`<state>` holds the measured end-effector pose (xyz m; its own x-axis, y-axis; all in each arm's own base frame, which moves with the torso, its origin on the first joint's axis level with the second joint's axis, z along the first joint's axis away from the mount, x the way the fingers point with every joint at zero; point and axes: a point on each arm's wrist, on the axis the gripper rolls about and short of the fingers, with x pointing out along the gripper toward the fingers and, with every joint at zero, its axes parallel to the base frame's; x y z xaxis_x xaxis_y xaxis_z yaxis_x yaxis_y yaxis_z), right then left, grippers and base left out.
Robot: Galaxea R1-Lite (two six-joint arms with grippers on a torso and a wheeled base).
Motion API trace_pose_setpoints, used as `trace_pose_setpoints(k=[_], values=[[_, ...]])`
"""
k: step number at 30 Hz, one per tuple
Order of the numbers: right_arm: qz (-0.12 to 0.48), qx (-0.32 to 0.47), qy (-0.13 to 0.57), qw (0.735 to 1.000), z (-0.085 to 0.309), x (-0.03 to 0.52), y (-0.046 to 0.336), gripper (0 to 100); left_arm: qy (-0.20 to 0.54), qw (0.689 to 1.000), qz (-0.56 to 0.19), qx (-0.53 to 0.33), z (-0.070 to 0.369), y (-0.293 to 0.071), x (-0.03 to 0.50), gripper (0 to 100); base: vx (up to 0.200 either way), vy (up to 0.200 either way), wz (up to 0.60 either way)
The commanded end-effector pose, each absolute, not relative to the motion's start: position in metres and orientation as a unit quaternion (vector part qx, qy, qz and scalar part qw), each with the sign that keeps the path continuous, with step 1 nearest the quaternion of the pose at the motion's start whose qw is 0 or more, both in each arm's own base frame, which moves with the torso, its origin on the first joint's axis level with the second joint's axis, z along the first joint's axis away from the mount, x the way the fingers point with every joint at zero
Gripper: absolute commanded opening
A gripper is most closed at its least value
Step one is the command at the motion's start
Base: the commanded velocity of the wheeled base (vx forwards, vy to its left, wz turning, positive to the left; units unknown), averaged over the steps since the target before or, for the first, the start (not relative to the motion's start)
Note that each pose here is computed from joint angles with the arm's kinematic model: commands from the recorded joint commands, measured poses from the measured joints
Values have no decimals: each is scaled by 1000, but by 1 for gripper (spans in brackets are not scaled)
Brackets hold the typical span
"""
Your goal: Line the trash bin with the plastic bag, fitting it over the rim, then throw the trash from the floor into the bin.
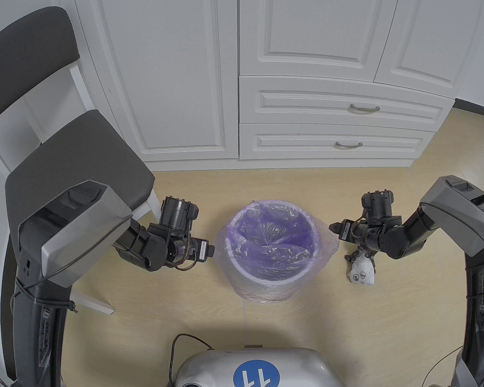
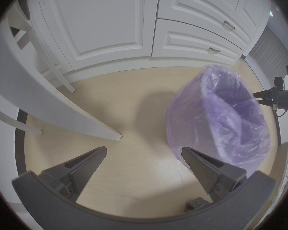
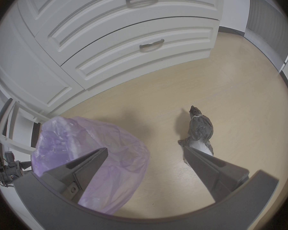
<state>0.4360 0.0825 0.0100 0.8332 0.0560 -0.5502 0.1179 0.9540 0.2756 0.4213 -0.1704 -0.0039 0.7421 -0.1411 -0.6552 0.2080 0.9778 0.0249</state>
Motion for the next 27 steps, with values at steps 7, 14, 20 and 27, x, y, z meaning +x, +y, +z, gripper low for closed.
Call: trace_pose_setpoints(k=[7,14,20,27], values=[[11,145,263,954,60,412,84,100,314,943,-99,48,59,-168,383,100,0,0,0],[24,138,257,956,77,394,89,100,307,946,-98,46,74,-165,360,100,0,0,0],[37,124,252,959,90,379,92,100,291,949,-110,43,82,-166,341,100,0,0,0],[51,119,255,958,92,371,101,100,268,955,-120,36,95,-165,326,100,0,0,0]])
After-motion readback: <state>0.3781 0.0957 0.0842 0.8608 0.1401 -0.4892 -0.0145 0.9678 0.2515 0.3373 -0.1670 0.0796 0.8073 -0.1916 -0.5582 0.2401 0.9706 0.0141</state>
